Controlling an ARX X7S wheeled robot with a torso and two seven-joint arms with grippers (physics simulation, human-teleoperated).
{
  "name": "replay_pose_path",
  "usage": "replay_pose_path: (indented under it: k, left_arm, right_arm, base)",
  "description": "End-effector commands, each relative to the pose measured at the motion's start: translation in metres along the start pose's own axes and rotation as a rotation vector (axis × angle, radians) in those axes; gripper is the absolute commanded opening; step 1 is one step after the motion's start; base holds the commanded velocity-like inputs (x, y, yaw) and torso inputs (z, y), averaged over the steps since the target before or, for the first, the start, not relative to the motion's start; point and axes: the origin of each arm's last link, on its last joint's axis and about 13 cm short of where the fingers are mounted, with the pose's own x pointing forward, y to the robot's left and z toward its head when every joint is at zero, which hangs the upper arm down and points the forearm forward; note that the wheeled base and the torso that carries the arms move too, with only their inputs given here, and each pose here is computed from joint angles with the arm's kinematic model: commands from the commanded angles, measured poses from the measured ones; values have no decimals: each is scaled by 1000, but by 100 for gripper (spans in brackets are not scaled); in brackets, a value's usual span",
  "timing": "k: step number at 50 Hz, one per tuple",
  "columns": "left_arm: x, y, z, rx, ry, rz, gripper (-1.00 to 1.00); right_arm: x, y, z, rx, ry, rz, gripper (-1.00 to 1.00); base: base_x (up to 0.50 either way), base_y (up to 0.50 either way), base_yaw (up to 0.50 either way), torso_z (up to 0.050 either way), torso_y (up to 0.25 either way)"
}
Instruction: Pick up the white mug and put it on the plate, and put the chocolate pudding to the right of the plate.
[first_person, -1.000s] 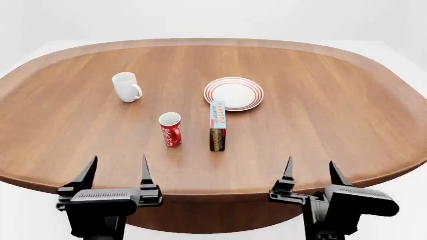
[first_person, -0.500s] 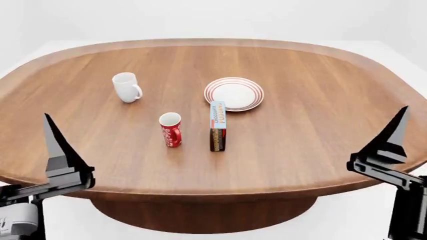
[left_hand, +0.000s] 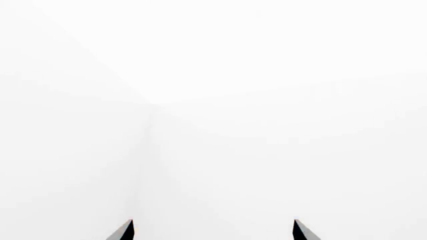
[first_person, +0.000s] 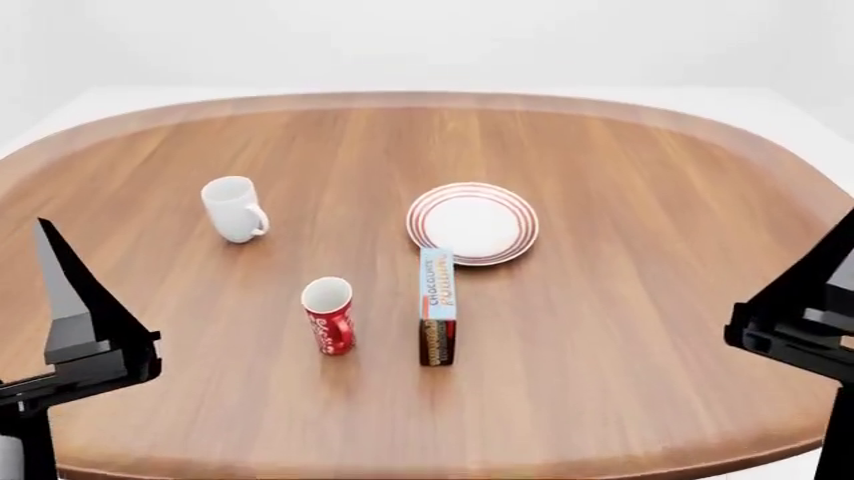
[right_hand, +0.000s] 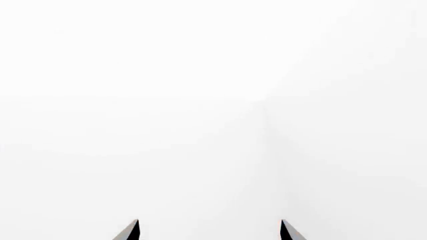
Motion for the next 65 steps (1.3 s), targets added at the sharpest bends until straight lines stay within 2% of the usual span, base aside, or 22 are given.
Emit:
replay_pose_path:
  k: [1, 65]
  left_arm:
    - [0, -1, 1, -7, -3, -9, 100]
    - [-2, -4, 0, -15, -4, -29, 100]
  right_arm:
    - [-1, 2, 1, 8, -3, 24, 100]
    - [-4, 5, 1, 3, -7, 52, 100]
  base:
    - [500, 0, 0, 0, 0]
    - [500, 1, 0, 0, 1]
